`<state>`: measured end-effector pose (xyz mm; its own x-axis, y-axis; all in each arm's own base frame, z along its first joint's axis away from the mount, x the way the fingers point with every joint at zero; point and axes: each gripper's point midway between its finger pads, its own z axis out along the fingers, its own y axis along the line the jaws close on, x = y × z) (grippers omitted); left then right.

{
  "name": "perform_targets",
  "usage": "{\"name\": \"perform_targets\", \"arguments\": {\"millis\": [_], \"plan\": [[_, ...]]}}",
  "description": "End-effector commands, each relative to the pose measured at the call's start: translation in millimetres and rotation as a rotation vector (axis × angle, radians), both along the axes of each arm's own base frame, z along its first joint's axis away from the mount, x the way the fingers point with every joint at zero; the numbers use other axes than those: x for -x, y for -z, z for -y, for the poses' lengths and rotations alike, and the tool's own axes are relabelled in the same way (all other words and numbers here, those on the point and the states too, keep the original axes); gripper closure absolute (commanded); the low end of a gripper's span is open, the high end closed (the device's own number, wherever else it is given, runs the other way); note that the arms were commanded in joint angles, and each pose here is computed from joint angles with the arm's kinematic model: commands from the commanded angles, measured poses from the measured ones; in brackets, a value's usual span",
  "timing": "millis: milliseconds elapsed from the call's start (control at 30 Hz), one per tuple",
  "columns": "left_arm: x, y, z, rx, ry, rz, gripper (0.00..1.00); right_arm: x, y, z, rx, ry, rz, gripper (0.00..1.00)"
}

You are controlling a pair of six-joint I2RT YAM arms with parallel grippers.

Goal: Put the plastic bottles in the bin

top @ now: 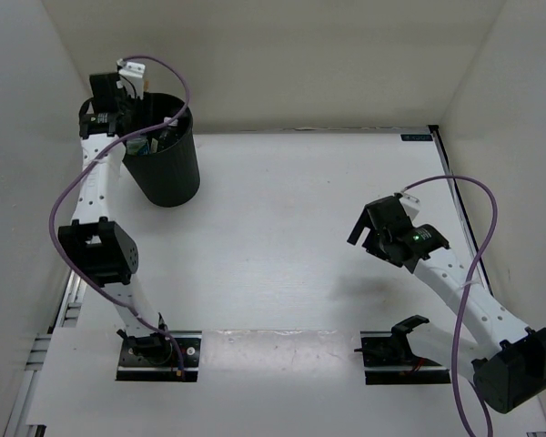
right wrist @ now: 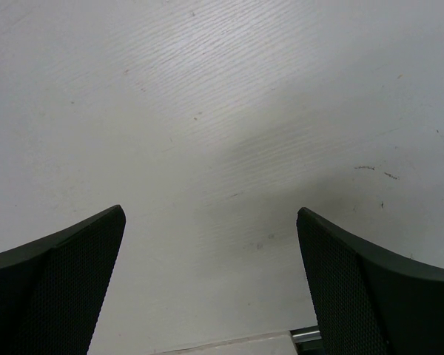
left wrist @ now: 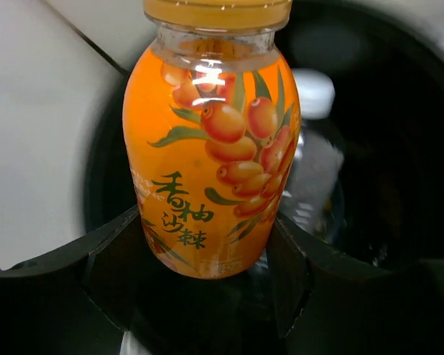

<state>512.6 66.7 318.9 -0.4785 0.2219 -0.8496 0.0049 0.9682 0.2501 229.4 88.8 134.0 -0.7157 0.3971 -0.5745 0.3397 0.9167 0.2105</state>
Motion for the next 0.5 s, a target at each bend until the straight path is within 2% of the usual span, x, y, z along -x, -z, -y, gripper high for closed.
{"name": "perform_targets", "arguments": {"millis": [0,67,133,167,200,267,300,367,467], "plan": [[16.1,-11.0,13.9,0.042,0.051,-0.004,0.80,-12.7,-16.5,-0.8,0.000,0.011,0.058,0.00],[16.1,-3.9,7.4,0.054,0.031,-0.023,0.80,-10.3,-12.3,-2.0,-0.009,0.013,0.045,0.00],[15.8,12.3,6.9,0.081,0.037,-0.070,0.73,-9.4,-12.0,-4.3,-0.019,0.005,0.040,0.00],[16.8,10.3,7.0,0.081,0.037,-0.070,0.63,-8.8,-11.7,-5.7,-0.026,0.000,0.036,0.00],[16.6,12.5,1.6,0.083,0.026,-0.078,0.38,-8.8,-11.7,-5.8,-0.026,0.000,0.036,0.00],[20.3,13.6,8.1,0.110,0.048,-0.095,0.18,-8.5,-14.2,-5.6,-0.031,0.000,0.046,0.00],[19.5,9.7,9.6,0.113,0.057,-0.085,0.03,-8.5,-14.3,-5.6,-0.031,0.000,0.046,0.00],[23.1,7.0,8.8,0.123,0.064,-0.084,0.00,-7.4,-16.5,-6.5,-0.037,-0.012,0.052,0.00],[25.9,-21.7,11.4,0.117,0.078,-0.019,0.00,-7.3,-16.4,-6.2,-0.031,-0.020,0.051,0.00]]}}
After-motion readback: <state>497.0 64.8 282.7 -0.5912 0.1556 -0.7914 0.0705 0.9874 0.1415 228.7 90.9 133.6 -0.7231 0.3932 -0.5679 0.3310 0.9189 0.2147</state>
